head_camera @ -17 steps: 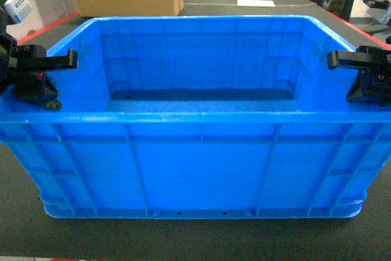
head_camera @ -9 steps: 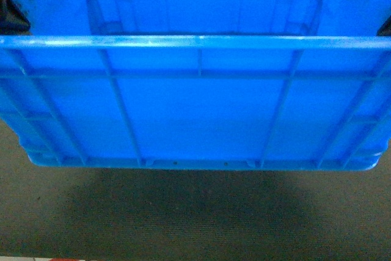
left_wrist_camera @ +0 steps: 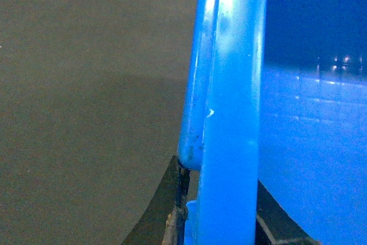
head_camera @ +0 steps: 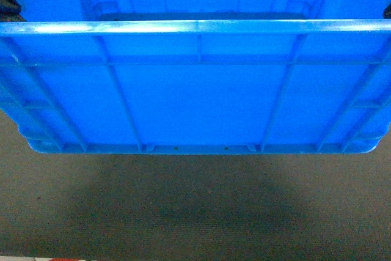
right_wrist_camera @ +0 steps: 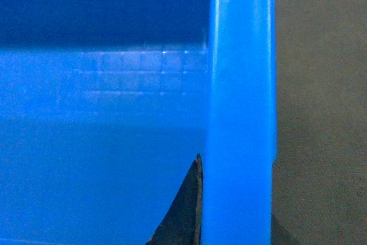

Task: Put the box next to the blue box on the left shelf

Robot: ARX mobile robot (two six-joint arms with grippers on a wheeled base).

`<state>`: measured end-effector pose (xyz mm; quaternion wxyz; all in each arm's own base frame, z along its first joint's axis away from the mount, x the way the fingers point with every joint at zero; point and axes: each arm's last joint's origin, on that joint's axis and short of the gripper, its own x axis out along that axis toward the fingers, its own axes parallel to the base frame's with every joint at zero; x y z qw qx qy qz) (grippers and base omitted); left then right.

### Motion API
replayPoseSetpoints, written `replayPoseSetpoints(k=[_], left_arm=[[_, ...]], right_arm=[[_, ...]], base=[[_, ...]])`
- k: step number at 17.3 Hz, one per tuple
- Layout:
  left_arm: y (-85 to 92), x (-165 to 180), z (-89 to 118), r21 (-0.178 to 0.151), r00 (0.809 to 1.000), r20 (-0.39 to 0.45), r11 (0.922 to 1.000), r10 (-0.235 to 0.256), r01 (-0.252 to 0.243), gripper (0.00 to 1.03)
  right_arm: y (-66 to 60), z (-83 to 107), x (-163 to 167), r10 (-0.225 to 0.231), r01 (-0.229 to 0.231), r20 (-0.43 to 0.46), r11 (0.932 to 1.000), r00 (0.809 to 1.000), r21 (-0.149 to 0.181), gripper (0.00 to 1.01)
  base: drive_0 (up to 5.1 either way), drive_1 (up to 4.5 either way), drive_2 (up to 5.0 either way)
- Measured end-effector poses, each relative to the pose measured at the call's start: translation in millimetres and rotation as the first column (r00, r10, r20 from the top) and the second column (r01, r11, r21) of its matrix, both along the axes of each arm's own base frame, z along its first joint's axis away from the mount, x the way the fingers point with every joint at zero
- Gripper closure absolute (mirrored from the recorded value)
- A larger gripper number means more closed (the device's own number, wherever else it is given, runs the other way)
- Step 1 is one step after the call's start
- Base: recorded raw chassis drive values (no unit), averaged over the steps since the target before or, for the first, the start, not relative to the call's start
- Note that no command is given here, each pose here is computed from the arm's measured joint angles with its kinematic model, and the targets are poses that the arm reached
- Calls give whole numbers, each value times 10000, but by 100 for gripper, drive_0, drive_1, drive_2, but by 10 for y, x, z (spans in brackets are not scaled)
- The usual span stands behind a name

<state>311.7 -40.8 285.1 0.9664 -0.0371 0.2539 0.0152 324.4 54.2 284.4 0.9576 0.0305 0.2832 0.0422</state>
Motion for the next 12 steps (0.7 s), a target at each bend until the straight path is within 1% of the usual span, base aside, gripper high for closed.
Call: replayPoseSetpoints(k=[2,12], left_arm=[[1,-1,-2,20,10000,-16,10000,38,-38,89],[-8,-2,-1,-17,10000,-14,10000,2,-2,90]], right_arm=[[7,1,1,24,-24,26,10000,10000,3,94],[1,1,1,-4,4,22,10000,10000,-20,94]], base=[[-61,-61,-61],[-173,-173,-173]])
